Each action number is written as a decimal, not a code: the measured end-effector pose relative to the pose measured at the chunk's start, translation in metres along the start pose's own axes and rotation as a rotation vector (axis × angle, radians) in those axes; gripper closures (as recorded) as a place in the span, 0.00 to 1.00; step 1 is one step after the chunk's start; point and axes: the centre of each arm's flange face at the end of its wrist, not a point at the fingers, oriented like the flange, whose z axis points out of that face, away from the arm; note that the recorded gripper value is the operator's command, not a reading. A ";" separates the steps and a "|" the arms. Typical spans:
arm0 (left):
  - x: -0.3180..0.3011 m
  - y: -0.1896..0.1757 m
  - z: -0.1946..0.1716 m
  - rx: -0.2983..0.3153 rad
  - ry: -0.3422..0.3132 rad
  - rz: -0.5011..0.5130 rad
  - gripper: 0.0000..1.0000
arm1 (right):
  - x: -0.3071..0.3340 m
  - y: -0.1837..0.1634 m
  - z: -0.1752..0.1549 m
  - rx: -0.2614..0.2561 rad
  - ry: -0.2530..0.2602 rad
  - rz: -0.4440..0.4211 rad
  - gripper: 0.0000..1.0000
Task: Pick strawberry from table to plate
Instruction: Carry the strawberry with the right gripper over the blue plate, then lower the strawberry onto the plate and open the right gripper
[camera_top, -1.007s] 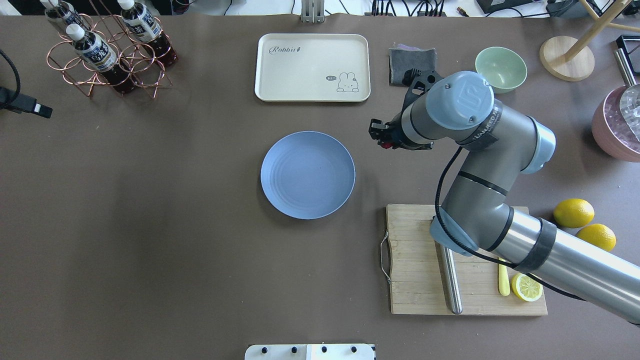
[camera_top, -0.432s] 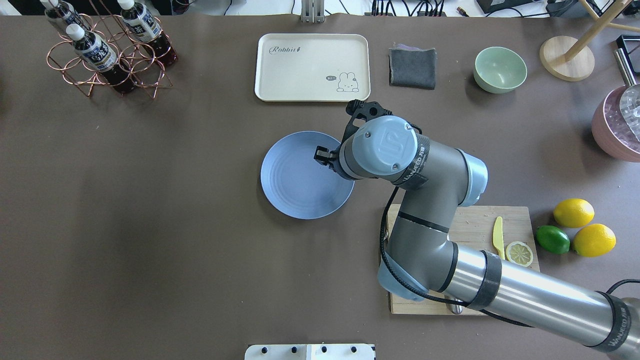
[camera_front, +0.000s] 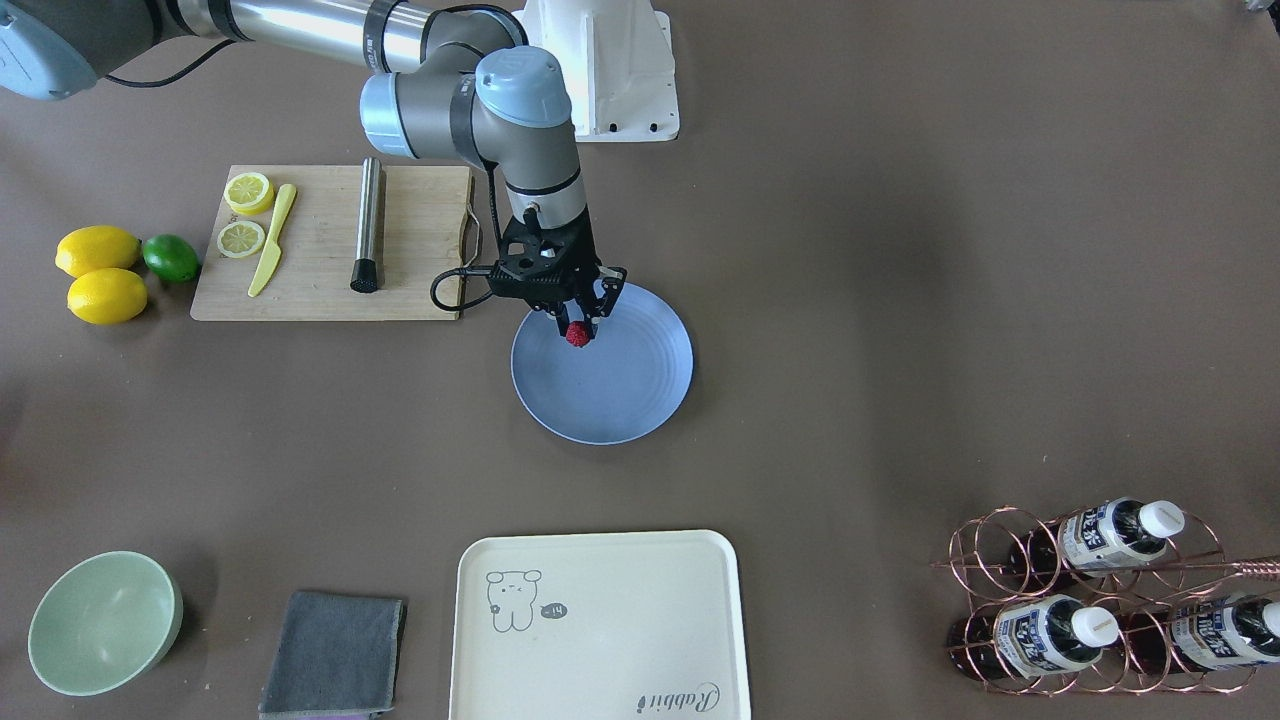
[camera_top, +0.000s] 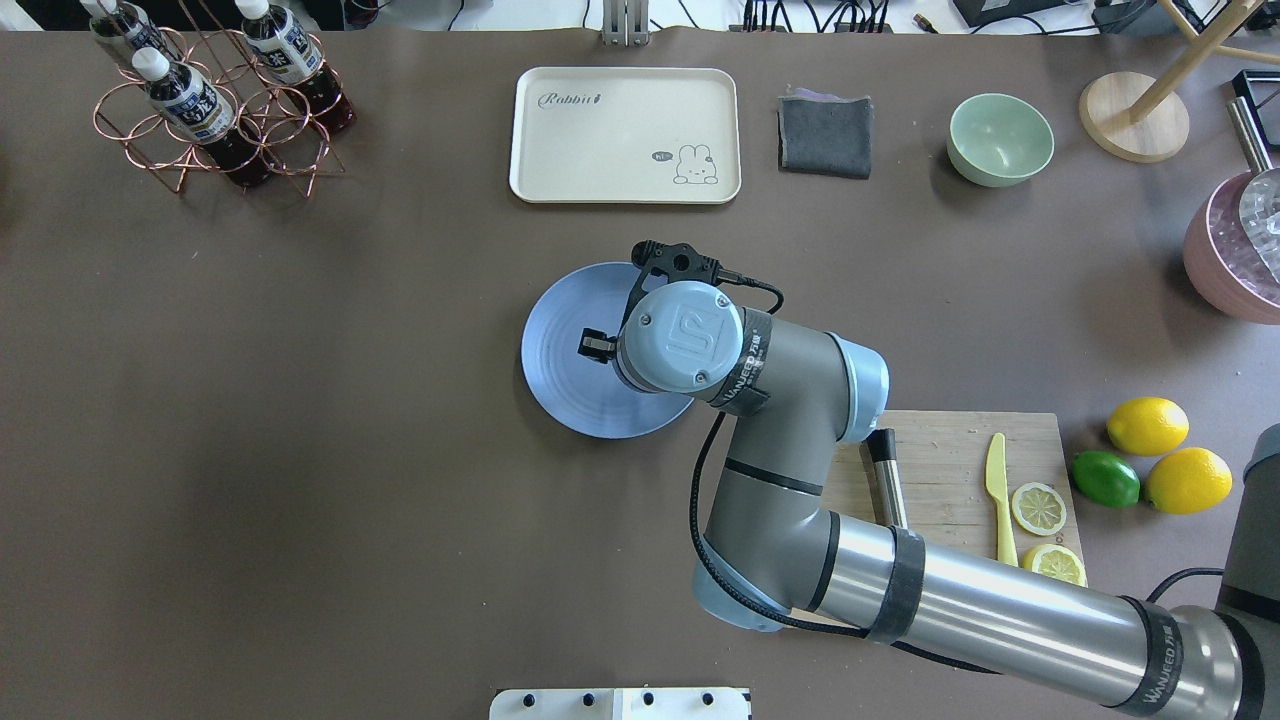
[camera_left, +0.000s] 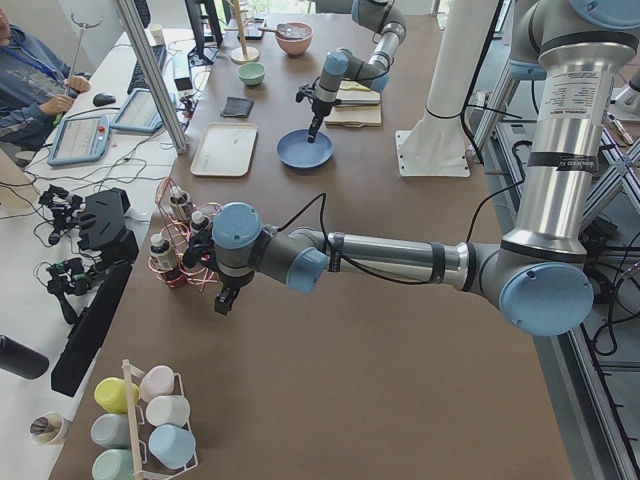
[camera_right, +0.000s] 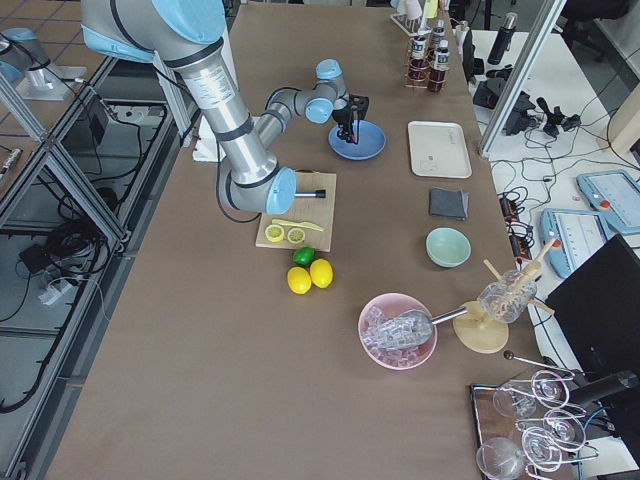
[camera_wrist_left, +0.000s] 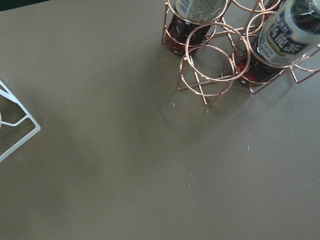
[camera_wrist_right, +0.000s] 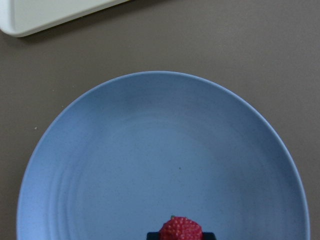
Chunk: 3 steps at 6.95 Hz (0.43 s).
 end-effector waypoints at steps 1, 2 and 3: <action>-0.002 0.001 -0.002 0.000 -0.003 0.001 0.01 | -0.010 0.004 0.005 0.005 0.004 0.004 1.00; -0.003 0.001 -0.002 0.000 -0.004 0.002 0.01 | -0.020 0.004 0.010 0.008 0.009 0.008 1.00; -0.003 0.002 -0.002 -0.001 -0.003 0.002 0.01 | -0.025 0.001 0.012 0.013 0.013 0.010 1.00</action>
